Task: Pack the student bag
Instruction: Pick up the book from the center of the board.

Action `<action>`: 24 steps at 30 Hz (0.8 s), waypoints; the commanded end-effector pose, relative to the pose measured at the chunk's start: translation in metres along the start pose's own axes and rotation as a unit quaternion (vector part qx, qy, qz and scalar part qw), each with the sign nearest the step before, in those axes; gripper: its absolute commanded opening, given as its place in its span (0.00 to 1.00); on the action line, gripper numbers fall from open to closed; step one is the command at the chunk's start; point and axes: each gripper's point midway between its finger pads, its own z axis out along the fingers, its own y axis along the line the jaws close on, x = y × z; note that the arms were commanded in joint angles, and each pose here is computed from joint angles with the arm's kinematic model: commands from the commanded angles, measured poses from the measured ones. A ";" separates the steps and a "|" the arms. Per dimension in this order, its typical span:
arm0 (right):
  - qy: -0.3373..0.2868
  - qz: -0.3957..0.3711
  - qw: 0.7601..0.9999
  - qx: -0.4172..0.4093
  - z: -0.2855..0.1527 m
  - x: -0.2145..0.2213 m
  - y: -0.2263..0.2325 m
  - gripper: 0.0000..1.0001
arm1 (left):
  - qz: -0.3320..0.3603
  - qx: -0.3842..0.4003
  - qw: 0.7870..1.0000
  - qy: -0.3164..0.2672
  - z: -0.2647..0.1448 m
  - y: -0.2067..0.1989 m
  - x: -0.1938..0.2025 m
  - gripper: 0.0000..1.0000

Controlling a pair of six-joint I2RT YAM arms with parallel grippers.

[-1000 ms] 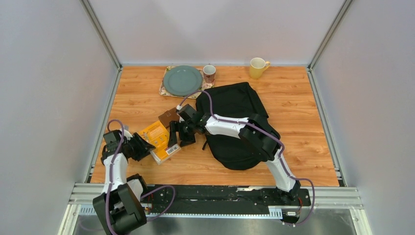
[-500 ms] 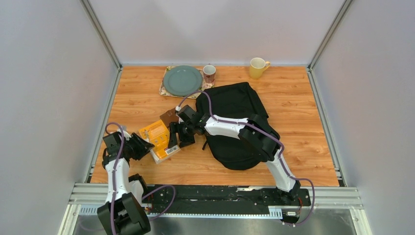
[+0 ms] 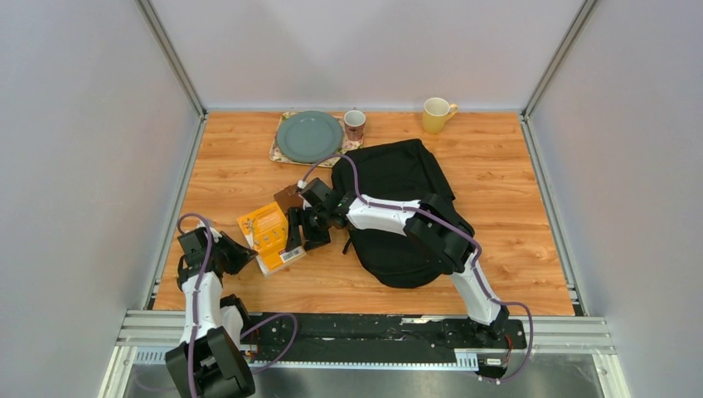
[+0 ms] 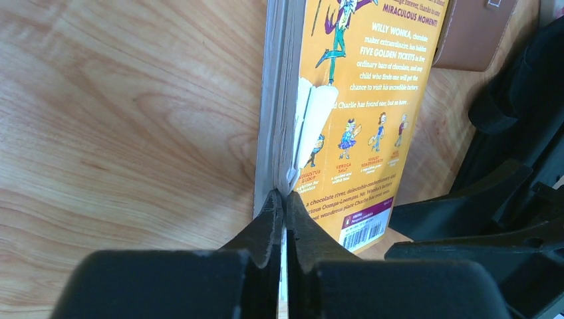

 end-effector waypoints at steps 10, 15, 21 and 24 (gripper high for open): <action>0.016 -0.042 0.998 -0.046 -0.018 0.023 0.030 0.73 | 0.018 0.042 0.999 -0.008 -0.027 -0.037 -0.009 0.00; -0.022 -0.041 0.998 -0.049 -0.048 0.007 0.029 0.75 | 0.046 0.071 0.996 -0.029 -0.045 -0.058 -0.019 0.00; -0.061 -0.032 0.995 -0.067 -0.080 -0.012 0.023 0.76 | 0.086 0.118 0.989 -0.029 -0.063 -0.080 -0.017 0.00; -0.065 -0.032 0.993 -0.094 -0.091 -0.019 0.029 0.77 | 0.114 0.146 0.982 -0.030 -0.069 -0.091 -0.015 0.00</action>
